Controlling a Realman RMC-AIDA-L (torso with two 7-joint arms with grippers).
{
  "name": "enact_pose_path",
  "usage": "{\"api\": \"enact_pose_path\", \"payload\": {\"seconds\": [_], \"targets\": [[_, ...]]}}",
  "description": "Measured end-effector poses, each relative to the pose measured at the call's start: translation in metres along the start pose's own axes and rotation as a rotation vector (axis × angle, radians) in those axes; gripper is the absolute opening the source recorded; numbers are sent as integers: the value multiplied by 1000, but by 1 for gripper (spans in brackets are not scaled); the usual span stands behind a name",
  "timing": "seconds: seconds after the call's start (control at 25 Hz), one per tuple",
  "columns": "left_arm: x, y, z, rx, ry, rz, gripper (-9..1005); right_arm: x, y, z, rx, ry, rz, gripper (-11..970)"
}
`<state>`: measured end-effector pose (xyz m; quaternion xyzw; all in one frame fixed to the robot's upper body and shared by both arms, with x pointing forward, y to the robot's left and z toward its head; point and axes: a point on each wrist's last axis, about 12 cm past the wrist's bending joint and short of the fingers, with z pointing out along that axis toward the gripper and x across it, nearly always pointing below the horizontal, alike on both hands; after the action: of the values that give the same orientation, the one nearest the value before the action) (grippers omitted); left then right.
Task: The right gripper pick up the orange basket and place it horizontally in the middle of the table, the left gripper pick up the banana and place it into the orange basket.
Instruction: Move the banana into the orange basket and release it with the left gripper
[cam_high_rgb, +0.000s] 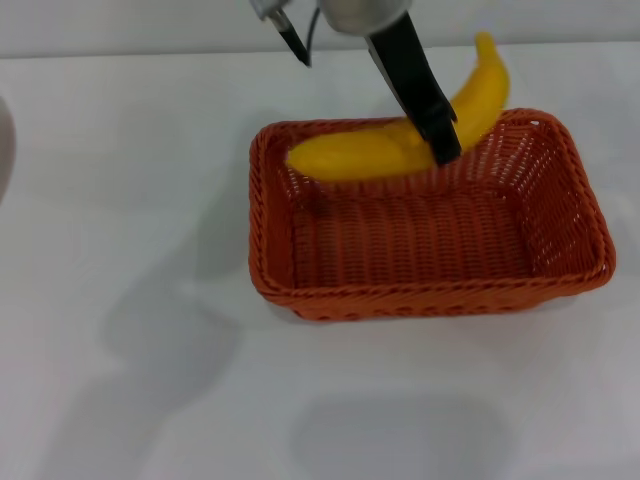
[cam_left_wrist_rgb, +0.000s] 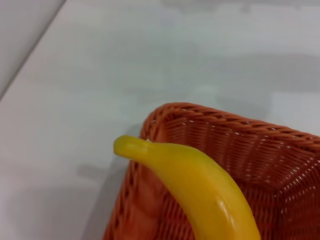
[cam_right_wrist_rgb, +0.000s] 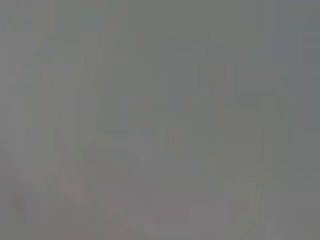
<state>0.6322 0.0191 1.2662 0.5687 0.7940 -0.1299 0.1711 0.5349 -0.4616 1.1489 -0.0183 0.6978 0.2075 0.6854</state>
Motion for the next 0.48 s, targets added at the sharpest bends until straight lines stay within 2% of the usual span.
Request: {"api": "enact_pose_path", "payload": {"seconds": [0.48], "targets": [[5,-12,22,62,-41,27,575,4,1,-4,0,7,4,849]]}}
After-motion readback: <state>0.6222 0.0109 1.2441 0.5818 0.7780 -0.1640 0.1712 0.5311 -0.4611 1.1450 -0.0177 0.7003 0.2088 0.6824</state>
